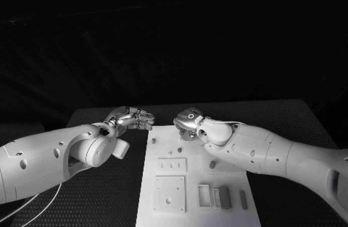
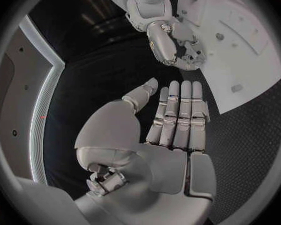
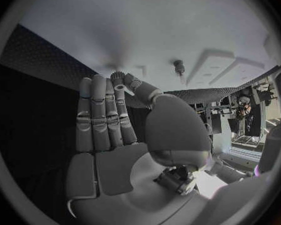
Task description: Assemble the parts on the task board
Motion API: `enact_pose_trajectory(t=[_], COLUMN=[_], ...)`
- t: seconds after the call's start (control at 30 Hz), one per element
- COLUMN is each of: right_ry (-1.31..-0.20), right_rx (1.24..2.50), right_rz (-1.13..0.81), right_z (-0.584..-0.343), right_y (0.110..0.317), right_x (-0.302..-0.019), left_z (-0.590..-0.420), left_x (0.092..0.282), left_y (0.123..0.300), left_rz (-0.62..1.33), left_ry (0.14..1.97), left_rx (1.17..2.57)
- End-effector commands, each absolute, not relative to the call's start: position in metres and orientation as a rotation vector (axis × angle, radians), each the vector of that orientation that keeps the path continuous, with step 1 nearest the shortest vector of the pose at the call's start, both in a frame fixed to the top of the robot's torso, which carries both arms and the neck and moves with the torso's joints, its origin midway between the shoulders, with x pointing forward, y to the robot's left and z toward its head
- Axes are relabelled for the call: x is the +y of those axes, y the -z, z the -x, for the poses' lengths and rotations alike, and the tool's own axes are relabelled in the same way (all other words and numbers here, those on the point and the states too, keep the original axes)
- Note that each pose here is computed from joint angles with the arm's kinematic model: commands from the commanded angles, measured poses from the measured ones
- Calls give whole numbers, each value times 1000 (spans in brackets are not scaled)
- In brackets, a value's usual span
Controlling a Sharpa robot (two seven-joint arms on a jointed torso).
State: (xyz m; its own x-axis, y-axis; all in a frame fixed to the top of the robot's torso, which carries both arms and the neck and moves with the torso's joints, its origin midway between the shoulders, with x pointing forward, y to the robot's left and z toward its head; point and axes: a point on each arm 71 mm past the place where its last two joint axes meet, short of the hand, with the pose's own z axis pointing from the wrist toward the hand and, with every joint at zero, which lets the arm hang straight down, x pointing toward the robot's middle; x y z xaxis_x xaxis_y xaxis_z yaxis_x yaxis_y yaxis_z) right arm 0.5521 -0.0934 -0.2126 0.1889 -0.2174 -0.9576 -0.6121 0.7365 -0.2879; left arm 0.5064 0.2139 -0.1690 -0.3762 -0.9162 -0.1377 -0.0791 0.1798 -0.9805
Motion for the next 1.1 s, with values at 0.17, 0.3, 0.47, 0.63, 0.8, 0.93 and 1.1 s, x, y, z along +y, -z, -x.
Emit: enact_pose_trajectory(t=[0.17,0.3,0.47,0.63,0.8,0.93,1.1], right_ry=[-345,-372,-374,-377,-398,-426,-480], right_rx=[1432,1443,1435,1421,1404,1380,1330], right_rz=[722,699,682,666,640,621,577], right_z=[-554,-555,-556,-556,-556,-552,-546], right_y=[216,217,216,214,212,209,196], right_x=[-96,-96,-99,-102,-104,-107,-115], left_z=[-506,-506,-506,-506,-506,-506,-507], left_x=[212,212,213,213,214,215,220], left_y=[168,168,168,168,168,168,168], left_rz=[958,959,961,961,962,964,970], left_ry=[1314,1313,1310,1310,1308,1304,1294], left_rx=[1646,1646,1646,1646,1644,1642,1634])
